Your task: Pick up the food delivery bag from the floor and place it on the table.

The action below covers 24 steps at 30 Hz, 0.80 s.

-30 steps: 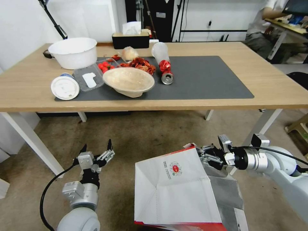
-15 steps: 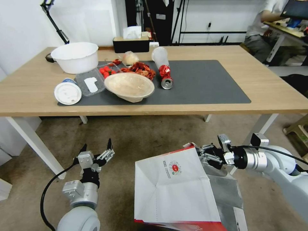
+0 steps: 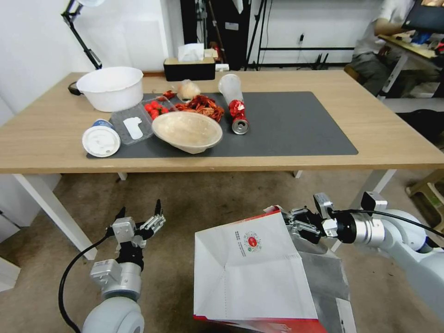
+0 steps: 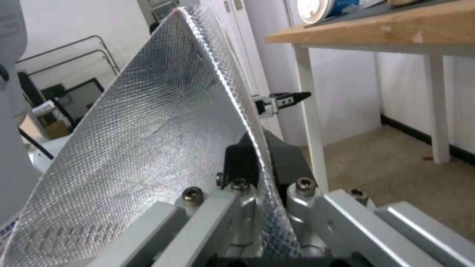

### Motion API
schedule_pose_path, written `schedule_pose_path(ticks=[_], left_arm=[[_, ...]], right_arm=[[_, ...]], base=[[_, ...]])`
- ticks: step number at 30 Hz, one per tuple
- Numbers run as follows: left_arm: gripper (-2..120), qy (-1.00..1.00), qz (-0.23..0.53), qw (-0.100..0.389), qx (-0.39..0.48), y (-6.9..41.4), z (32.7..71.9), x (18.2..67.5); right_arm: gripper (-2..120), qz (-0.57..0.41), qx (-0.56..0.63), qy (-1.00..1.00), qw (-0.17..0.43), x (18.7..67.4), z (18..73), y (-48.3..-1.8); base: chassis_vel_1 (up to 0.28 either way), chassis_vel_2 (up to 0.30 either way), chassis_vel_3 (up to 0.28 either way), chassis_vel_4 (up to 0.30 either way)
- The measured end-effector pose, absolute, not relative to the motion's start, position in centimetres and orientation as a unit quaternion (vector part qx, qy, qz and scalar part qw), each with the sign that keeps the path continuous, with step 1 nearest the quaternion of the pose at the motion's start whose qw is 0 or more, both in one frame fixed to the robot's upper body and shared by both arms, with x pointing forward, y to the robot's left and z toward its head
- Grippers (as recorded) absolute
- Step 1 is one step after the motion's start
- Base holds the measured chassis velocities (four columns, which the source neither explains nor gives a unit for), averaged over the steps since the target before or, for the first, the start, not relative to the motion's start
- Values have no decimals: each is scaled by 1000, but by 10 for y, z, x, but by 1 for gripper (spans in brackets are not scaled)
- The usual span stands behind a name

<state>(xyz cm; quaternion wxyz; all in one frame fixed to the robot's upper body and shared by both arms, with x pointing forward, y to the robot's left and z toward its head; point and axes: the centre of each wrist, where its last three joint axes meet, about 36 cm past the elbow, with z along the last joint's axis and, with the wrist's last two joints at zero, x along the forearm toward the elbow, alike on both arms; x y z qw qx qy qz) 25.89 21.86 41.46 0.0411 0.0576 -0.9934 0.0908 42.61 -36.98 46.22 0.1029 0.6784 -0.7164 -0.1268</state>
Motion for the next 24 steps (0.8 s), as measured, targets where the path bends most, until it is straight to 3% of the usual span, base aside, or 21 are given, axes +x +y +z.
schedule_pose_path(ticks=[24], left_arm=[[100,-993,93,38,56,217,417,257]], right_arm=[[0,-130,682,-712,103,420,463,-365]], base=[[0,0,0,0]])
